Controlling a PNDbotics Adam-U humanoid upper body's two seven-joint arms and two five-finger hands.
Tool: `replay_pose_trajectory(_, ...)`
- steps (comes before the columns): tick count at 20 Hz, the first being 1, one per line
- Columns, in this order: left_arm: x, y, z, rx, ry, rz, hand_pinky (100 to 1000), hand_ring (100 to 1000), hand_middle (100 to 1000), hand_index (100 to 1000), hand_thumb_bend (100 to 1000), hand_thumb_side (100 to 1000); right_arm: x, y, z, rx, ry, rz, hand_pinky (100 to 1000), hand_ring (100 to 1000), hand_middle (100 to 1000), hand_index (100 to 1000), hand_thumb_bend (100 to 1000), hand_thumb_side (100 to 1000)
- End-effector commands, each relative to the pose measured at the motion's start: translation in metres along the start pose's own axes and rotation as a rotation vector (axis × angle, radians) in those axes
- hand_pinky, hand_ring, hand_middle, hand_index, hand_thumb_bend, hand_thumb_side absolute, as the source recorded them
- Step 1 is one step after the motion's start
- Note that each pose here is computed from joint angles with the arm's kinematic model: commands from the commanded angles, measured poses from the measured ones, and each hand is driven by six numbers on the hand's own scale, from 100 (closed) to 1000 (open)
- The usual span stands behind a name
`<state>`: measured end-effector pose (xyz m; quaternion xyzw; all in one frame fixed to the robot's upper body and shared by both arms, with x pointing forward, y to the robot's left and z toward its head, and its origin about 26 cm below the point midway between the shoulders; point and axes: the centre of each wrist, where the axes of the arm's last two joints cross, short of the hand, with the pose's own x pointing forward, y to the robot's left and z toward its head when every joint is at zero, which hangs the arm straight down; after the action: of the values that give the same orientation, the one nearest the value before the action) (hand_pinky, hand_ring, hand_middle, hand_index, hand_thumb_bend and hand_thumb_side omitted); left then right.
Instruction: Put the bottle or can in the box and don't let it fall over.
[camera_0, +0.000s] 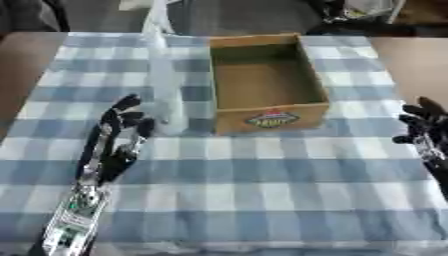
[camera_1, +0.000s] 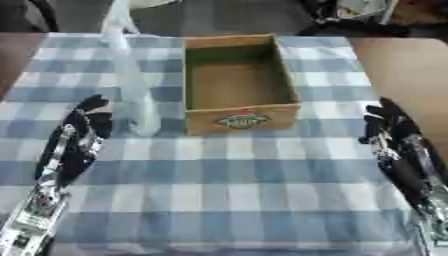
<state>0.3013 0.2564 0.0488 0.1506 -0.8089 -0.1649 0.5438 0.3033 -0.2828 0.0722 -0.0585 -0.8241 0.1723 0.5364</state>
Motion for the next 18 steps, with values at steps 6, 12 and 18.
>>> replay_pose_trajectory(6,0.010,0.014,-0.009,0.062,-0.026,-0.029,791,768,817,930,487,768,0.004,-0.006,-0.001,-0.003,-0.013,0.018,683,886,863,1000,161,646)
replay_pose_trajectory(12,0.023,0.026,-0.024,0.102,-0.063,-0.067,792,768,816,929,492,748,0.003,-0.006,-0.001,-0.001,-0.010,0.020,683,886,863,1000,160,646)
replay_pose_trajectory(18,0.038,0.036,-0.044,0.073,-0.081,-0.122,800,771,817,936,510,756,0.003,-0.006,0.000,0.004,-0.009,0.021,684,886,863,1000,160,645)
